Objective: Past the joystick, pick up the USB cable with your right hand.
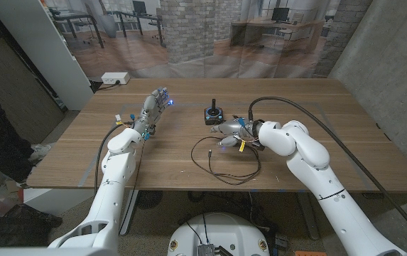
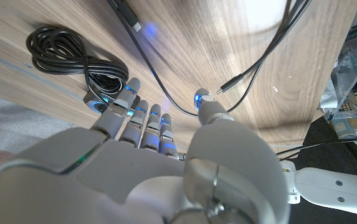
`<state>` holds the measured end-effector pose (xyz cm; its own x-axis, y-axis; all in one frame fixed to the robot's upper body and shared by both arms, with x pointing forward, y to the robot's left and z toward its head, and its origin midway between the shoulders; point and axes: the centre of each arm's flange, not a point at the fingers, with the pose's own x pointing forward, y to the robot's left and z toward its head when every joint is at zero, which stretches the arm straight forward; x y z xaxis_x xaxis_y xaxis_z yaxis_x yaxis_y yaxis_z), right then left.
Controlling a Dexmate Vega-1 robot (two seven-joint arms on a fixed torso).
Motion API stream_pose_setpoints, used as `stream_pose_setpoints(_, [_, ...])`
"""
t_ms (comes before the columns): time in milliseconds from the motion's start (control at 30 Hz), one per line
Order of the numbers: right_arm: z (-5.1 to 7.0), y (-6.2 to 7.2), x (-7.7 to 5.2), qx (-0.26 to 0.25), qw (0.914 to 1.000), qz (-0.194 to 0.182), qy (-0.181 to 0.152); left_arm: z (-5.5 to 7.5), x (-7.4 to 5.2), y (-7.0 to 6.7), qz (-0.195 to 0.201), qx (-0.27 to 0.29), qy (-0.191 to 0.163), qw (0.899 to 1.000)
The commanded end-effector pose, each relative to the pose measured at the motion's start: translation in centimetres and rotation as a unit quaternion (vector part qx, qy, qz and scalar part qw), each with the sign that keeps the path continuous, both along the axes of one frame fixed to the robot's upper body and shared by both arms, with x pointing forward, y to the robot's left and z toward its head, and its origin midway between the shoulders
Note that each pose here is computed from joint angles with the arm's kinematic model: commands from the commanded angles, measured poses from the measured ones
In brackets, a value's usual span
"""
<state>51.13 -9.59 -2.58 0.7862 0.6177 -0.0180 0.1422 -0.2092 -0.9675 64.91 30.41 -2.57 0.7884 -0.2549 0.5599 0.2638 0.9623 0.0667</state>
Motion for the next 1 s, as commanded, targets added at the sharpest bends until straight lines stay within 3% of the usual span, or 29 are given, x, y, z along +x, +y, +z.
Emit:
stream_pose_setpoints(33, [-0.5, 0.3, 0.1, -0.003, 1.0000, 0.003, 0.003, 0.0, 0.0, 0.0, 0.000, 0.002, 0.001, 1.000])
stream_pose_setpoints(1000, [-1.6, 1.2, 0.9, -0.009, 0.9999, -0.010, -0.010, -0.2, 0.3, 0.2, 0.001, 0.000, 0.006, 1.000])
